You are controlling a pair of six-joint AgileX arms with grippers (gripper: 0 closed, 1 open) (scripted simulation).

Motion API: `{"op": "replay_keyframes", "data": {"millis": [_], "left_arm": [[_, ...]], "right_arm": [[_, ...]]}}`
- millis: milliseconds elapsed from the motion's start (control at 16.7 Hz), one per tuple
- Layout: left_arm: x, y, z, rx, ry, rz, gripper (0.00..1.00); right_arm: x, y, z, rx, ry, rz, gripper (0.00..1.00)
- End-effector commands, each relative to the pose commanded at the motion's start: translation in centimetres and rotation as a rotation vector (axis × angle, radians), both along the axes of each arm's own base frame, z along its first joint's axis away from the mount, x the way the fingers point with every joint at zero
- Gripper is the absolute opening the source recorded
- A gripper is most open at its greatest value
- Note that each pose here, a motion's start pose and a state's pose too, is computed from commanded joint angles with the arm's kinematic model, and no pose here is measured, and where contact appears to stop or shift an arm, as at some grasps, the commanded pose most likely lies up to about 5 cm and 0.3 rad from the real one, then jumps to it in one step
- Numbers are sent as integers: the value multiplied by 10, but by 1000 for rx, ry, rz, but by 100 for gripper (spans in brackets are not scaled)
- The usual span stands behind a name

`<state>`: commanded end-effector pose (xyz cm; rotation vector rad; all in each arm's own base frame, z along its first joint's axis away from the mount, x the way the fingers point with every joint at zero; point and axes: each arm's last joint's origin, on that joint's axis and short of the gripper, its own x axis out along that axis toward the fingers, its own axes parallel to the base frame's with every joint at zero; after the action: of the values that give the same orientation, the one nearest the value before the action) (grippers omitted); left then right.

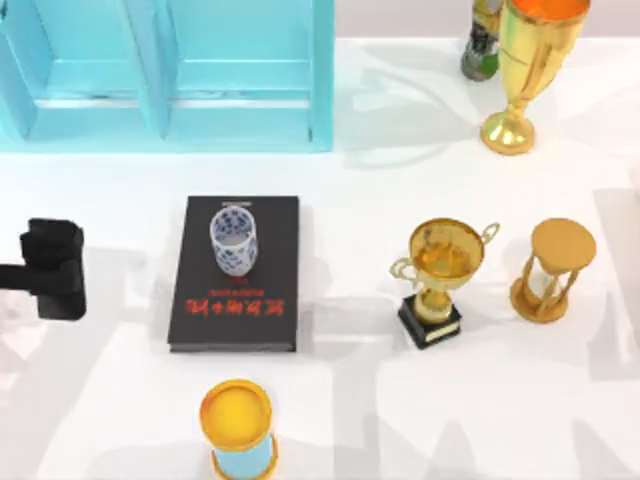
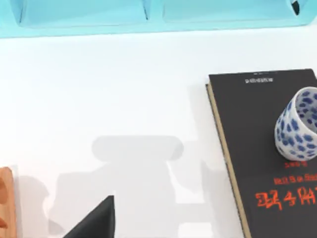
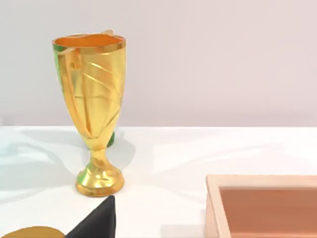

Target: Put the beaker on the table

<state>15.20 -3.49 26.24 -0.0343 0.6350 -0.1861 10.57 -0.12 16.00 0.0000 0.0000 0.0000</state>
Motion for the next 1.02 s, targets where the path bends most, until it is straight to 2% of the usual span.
{"op": "replay_keyframes", "data": {"millis": [300,480,600,720,1020], "left_arm": [[68,-41,70,-31,228,-42,100],[115,-75,89,-33,368,-40,100],[146,-99,88,-18,471,-27,100],[173,-122,75,11,584,-6,100],[217,-164,19,120,842,64,100]], "right_arm": [[0,0,0,0,0,0,100],[0,0,0,0,0,0,100],[0,0,0,0,0,0,100],[0,0,0,0,0,0,100],[0,0,0,0,0,0,100]]}}
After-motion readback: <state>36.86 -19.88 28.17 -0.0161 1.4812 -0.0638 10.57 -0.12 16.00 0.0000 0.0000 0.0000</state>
